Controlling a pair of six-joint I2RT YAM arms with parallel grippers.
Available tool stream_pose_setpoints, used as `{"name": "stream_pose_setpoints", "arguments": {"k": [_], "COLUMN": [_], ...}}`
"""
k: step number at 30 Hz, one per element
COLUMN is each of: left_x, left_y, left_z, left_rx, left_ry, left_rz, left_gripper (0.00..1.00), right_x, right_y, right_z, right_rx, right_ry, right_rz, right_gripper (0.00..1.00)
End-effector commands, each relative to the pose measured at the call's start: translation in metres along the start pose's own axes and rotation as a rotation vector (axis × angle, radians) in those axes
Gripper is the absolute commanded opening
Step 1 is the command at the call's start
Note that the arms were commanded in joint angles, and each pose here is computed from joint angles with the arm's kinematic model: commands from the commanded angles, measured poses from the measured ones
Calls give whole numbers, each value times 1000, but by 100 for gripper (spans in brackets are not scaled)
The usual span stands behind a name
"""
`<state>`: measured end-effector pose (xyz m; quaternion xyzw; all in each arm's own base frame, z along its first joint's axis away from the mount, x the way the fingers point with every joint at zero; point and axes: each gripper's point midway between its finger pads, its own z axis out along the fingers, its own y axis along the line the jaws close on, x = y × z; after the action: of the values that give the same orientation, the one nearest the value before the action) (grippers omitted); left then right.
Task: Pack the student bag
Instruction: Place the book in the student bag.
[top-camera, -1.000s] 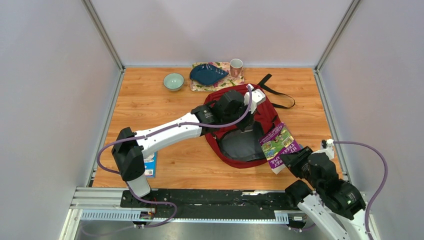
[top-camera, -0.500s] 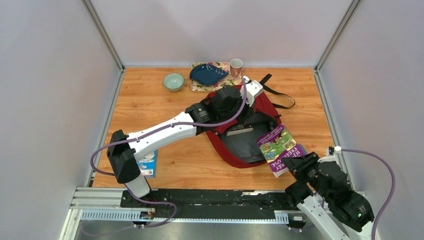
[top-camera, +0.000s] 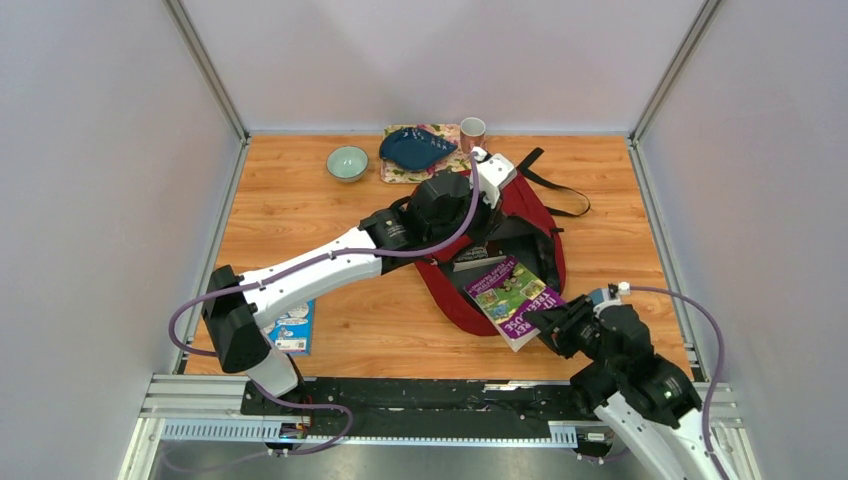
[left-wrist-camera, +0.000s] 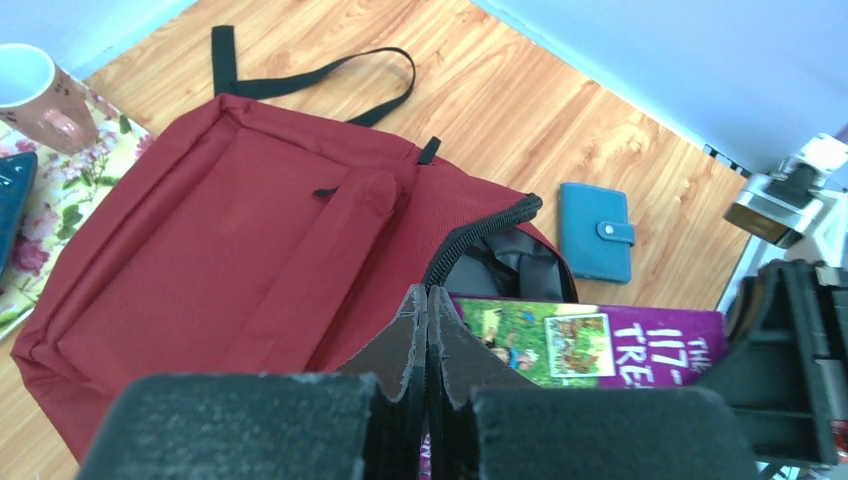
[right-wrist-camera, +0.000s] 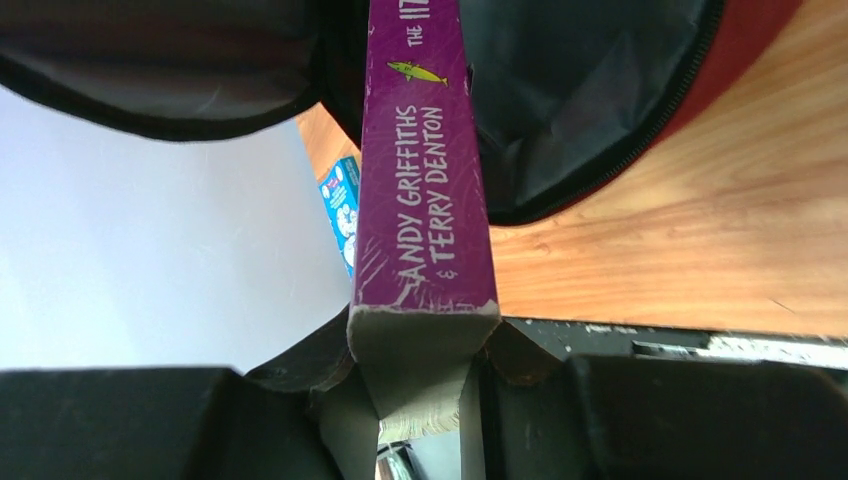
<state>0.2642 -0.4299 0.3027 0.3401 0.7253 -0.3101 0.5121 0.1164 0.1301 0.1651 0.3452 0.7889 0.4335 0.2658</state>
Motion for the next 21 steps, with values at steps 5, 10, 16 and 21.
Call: {"name": "stream_pose_setpoints", "arguments": {"k": [5,10,16,21], "left_x": [-30,-27,-31,-33], "left_y": [-10,-16,-21,-21], "left_z": [-24,-27,-29,-29], "left_rx": [49,84,106,108], "left_ry": [-110,-105,-117,-124], "left_rz": [-26,-41,-55,-58], "left_gripper": [0,0,0,0], "right_x": [-13,-24,-45,-61], "right_y": [110,123,111,93], "right_z": [24,48,74,87], "right_rx": [-380,-411,-356,-301], "right_ry": [-19,-36,-124,-211], "right_rz": [18,102,175,248], "right_gripper": [0,0,0,0]}}
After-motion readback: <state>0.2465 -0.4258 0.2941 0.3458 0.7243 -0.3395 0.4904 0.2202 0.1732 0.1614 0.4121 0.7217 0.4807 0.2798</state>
